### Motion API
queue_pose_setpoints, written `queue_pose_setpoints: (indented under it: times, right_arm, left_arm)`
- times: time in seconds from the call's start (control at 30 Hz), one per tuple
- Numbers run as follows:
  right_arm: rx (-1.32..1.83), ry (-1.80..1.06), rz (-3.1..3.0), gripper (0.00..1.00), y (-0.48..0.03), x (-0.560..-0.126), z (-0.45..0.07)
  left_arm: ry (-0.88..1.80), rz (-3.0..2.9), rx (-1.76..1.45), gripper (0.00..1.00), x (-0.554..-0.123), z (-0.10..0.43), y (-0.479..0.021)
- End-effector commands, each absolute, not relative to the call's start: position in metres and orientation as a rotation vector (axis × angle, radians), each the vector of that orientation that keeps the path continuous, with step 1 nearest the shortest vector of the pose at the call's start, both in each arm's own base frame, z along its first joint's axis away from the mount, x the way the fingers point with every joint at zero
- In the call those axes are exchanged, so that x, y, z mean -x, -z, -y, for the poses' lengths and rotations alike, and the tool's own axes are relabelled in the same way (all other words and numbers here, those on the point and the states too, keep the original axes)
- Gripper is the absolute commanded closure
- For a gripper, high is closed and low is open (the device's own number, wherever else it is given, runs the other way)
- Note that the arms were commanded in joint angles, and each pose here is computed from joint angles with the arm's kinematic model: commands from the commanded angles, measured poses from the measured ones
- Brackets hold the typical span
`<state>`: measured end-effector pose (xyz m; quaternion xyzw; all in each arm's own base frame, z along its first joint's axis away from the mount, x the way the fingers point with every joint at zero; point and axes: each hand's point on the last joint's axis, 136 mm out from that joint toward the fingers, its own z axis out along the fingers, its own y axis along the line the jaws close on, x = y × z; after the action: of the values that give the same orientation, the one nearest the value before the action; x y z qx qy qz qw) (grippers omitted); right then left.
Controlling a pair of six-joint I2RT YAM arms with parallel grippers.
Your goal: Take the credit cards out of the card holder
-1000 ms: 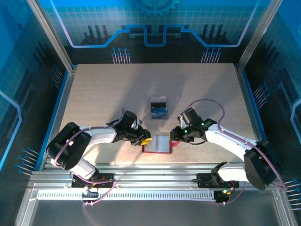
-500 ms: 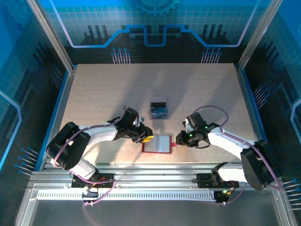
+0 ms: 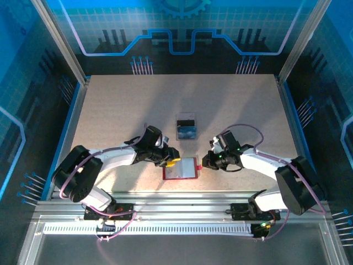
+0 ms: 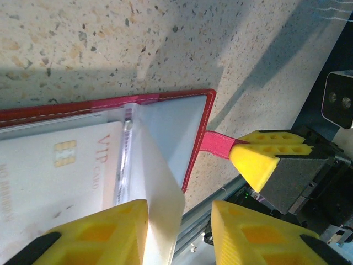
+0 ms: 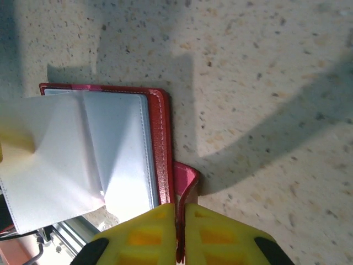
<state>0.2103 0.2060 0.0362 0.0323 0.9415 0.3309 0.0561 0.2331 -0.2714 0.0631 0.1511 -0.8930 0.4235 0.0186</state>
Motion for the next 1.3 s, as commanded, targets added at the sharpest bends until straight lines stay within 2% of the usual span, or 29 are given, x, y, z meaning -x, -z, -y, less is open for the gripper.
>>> queue_pose_setpoints:
  times: [0.0,0.47,1.27]
  right_arm:
    - [-0.082,-1.090,-2.834,0.91,-0.040,-0.212,-0.223]
    - [-0.042,-1.117,-2.845,0.91,-0.035,-0.213,-0.245]
    - [-0.027,-1.109,-2.841,0.91,-0.039,-0.215,-0.245]
  left_arm:
    - [-1.329,2.796,-0.427,0.63,-0.234,0.274,-0.074]
    - [-1.313,2.788,-0.438,0.45,-0.234,0.276,-0.065]
    - [-1.279,2.737,-0.401,0.42,-0.230,0.300,-0.038]
